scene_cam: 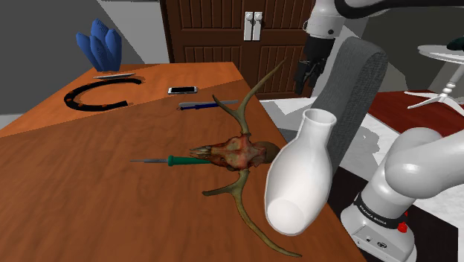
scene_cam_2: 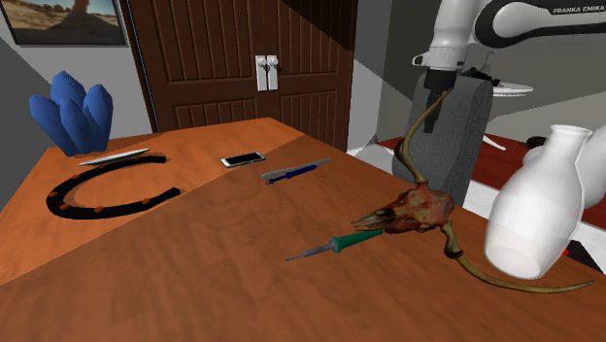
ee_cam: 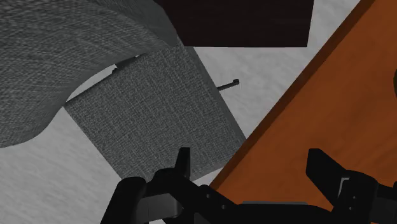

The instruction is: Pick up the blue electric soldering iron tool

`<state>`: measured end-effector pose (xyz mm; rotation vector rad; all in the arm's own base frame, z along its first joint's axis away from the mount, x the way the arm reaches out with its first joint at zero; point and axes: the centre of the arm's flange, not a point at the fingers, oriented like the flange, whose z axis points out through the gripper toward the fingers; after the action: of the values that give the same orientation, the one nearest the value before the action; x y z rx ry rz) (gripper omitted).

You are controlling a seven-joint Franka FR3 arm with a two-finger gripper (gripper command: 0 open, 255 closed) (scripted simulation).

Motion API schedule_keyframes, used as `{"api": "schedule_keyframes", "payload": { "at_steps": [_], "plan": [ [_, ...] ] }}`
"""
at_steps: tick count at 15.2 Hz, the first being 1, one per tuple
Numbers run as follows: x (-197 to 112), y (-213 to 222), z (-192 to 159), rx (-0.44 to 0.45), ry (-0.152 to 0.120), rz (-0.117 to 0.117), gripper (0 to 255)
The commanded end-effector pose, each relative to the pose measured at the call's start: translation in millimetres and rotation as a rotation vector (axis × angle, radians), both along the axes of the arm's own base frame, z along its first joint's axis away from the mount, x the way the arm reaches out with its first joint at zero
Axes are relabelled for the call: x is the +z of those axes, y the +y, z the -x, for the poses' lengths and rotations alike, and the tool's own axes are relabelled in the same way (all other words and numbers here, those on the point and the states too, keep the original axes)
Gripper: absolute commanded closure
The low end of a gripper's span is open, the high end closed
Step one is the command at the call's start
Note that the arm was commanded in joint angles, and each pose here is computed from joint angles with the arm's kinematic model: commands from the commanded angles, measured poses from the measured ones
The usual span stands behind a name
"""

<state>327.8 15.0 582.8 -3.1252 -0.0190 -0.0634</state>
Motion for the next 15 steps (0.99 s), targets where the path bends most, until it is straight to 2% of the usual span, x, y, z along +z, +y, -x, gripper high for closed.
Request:
{"api": "schedule_keyframes", "payload": {
  "at_steps": [1,8,15],
  "plan": [
    [0.0,0.0,0.0,0.000,0.000,0.000,0],
    [-23.3,4.2,-86.5,0.253,-0.019,0.027,0],
    [-45.5,29.5,-169.8,0.507,-0.038,0.054,0]
  ]
}}
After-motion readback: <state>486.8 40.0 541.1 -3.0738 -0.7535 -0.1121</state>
